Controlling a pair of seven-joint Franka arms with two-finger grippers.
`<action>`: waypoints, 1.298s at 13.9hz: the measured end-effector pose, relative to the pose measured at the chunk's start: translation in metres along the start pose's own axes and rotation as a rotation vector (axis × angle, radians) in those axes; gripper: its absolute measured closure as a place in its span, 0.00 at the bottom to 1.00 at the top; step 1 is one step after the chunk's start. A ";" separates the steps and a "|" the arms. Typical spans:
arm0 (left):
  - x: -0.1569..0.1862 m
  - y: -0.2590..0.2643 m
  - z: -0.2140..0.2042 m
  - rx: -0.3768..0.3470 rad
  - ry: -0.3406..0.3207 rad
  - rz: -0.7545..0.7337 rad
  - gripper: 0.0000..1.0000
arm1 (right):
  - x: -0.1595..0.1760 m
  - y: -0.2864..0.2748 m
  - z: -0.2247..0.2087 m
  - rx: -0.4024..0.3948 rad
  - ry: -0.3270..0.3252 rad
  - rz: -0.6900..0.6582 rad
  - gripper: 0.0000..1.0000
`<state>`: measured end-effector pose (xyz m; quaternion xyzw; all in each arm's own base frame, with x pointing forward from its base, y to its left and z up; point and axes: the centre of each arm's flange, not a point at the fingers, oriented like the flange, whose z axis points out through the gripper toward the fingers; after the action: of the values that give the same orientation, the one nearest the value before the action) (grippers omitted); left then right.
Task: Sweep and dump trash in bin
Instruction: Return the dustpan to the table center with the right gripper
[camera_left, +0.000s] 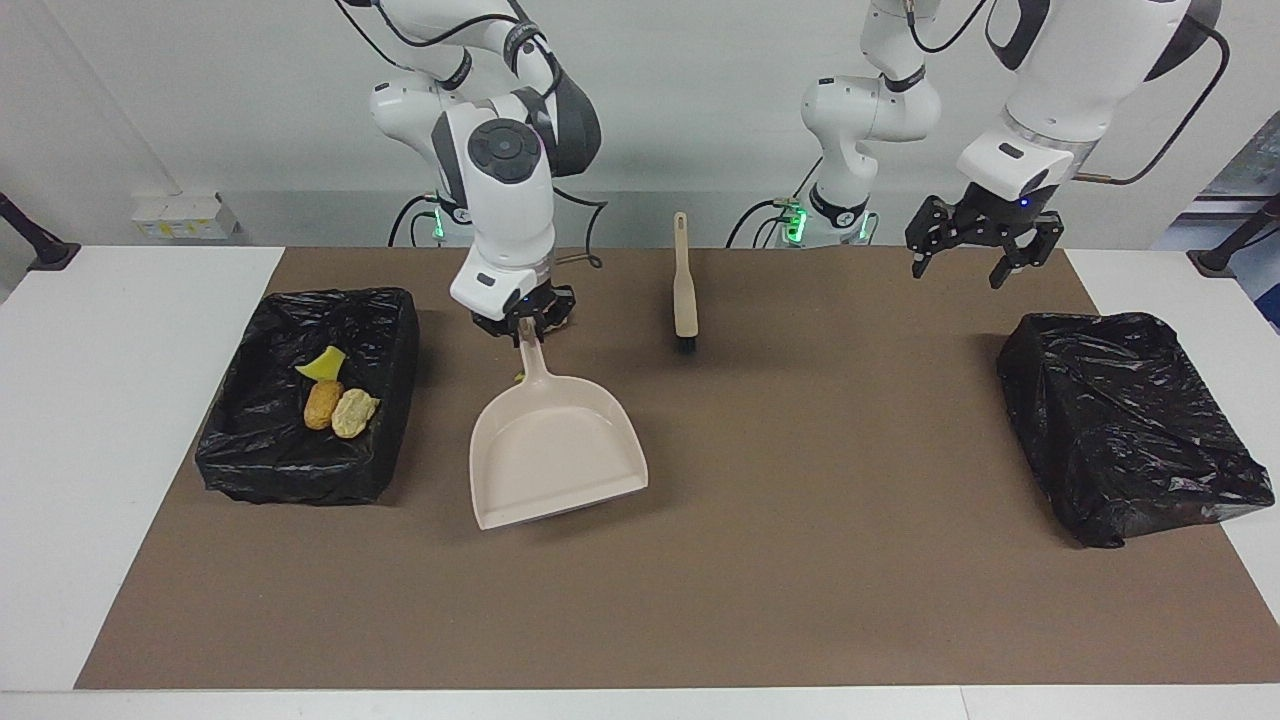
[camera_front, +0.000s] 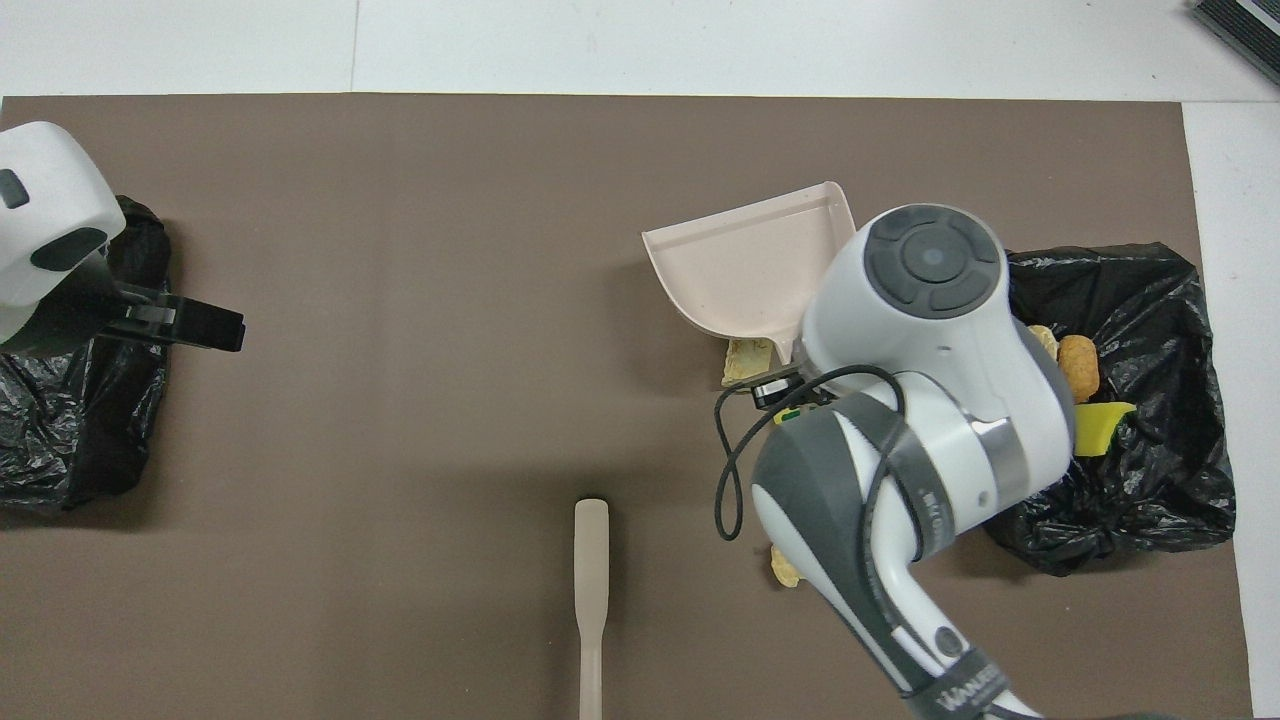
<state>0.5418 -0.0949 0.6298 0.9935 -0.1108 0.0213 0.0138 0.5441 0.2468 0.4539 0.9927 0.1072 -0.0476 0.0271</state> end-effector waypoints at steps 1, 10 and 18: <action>0.000 -0.002 0.001 0.000 -0.003 -0.003 0.00 | 0.004 -0.023 0.008 0.003 0.012 0.033 0.68; 0.004 -0.003 -0.005 0.000 -0.009 -0.005 0.00 | 0.051 -0.155 0.071 0.038 0.035 0.181 0.68; 0.007 -0.001 -0.008 0.001 -0.001 -0.002 0.00 | 0.056 -0.186 0.074 0.093 0.087 0.251 0.52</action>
<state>0.5483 -0.0947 0.6378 0.9937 -0.1097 0.0207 0.0134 0.5515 0.4348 0.3662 0.9996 -0.0192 -0.0057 -0.0178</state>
